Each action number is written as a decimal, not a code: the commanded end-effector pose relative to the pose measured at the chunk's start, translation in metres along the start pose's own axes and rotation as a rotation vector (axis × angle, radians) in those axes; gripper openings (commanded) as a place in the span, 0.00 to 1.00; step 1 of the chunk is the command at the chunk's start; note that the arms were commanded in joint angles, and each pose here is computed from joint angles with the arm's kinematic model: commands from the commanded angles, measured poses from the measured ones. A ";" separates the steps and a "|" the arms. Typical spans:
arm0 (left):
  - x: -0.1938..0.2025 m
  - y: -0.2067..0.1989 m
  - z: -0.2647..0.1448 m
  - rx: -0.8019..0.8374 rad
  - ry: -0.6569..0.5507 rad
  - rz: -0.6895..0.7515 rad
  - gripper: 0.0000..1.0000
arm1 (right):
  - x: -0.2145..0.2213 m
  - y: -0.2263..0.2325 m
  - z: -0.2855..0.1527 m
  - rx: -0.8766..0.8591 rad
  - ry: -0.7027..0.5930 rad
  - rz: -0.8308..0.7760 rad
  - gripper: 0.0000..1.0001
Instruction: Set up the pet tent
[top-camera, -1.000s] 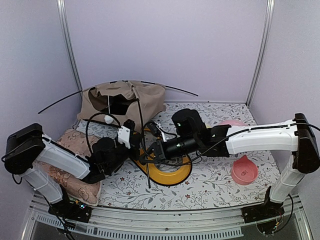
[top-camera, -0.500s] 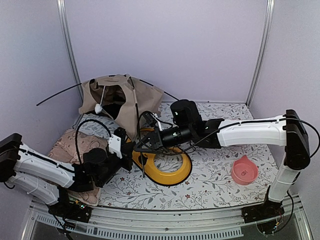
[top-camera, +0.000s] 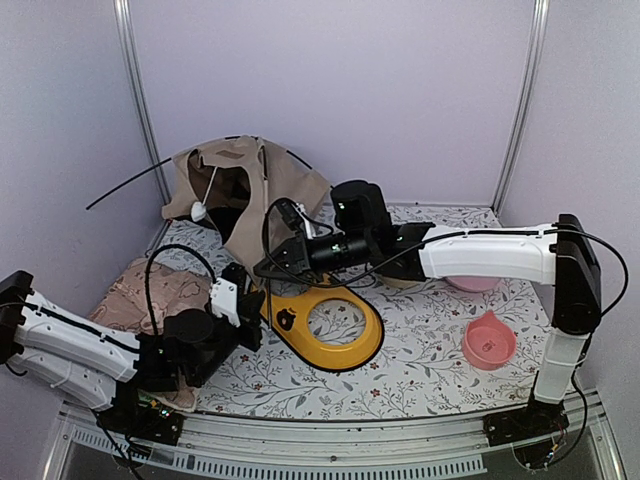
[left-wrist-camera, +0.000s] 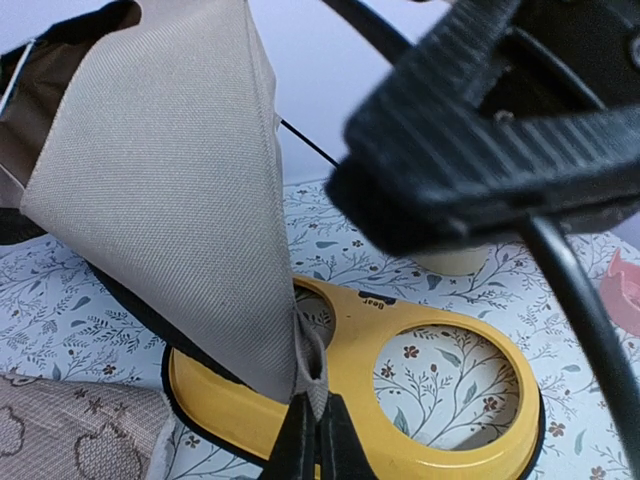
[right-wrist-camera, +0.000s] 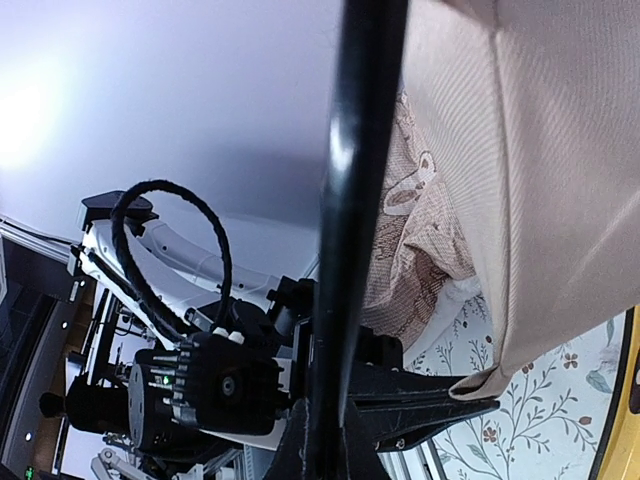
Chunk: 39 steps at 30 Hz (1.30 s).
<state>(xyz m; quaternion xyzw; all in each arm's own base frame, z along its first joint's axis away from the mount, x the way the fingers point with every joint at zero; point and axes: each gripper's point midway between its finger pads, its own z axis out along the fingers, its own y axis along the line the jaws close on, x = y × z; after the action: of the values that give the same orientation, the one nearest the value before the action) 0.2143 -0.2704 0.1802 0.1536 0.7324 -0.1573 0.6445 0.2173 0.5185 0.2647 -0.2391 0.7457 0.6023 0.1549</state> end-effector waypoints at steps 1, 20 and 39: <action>0.031 -0.048 -0.027 0.208 0.101 0.067 0.00 | -0.099 0.000 -0.030 0.050 -0.327 -0.111 0.00; 0.052 -0.061 -0.052 0.218 0.170 0.069 0.00 | -0.135 -0.025 -0.030 0.141 -0.469 -0.122 0.00; 0.053 -0.069 -0.062 0.249 0.182 0.074 0.00 | -0.151 -0.058 -0.034 0.263 -0.577 -0.138 0.00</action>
<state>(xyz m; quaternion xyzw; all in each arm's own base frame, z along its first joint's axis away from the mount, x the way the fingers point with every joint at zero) 0.1751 -0.2656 0.1561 0.1594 0.7581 -0.1287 0.6191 0.2759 0.5396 0.2439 -0.1985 0.7668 0.5532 0.2582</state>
